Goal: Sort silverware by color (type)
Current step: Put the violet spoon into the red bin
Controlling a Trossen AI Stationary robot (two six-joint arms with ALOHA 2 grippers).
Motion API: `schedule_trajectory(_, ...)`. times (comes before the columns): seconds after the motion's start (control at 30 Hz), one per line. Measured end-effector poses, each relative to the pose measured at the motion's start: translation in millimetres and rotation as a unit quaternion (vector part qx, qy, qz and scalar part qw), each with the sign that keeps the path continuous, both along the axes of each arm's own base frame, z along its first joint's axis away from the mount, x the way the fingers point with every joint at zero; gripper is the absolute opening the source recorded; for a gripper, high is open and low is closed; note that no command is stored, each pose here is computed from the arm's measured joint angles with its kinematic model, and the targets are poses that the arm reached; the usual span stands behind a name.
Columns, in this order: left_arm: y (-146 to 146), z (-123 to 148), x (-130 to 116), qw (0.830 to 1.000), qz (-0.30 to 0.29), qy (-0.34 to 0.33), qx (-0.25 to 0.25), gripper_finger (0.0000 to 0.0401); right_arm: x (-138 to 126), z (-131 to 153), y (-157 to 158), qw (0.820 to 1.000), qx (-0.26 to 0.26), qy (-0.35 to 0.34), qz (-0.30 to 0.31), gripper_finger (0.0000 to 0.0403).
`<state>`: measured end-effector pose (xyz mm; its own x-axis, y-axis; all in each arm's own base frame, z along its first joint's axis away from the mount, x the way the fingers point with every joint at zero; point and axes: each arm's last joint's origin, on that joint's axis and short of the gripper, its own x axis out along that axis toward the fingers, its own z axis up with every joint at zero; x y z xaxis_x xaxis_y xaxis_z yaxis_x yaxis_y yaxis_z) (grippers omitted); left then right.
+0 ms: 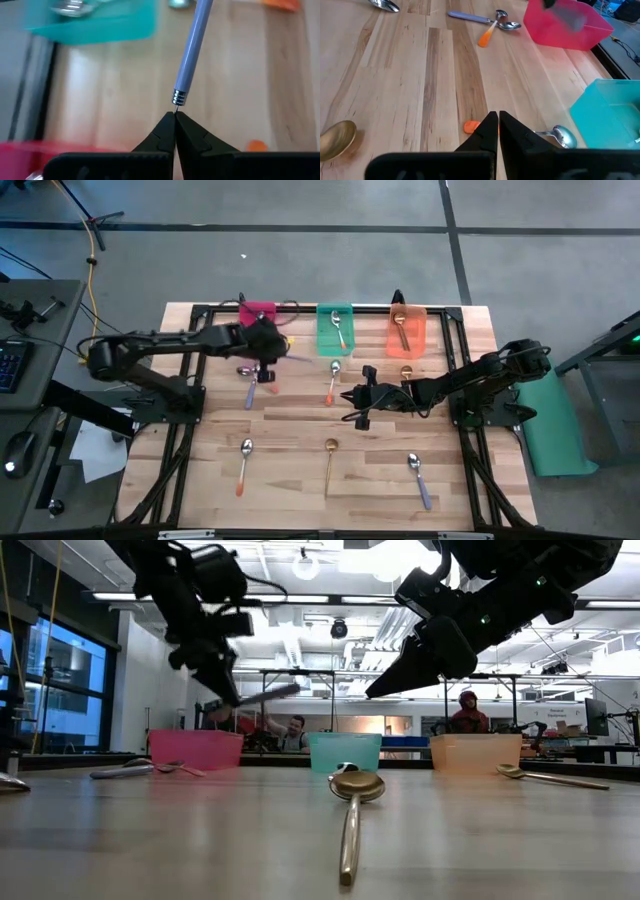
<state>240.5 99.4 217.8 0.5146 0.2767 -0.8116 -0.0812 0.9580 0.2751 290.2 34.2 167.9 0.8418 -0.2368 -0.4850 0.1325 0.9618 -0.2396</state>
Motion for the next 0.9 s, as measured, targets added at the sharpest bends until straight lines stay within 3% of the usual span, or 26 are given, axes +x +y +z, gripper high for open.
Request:
schedule_trajectory(0.23,25,21,-25,0.990,0.132,-0.055,0.001,0.0001,0,0,0,1.000,0.000,0.000,0.000,0.0000)
schedule_trajectory(0.5,66,11,-56,0.949,0.302,-0.071,-0.045,0.0000,0,0,0,1.000,0.000,0.001,0.000,0.0000)
schedule_trajectory(0.9,91,-7,-94,0.916,0.373,-0.087,-0.117,0.0000,0,0,0,1.000,0.000,0.002,0.000,0.0000)
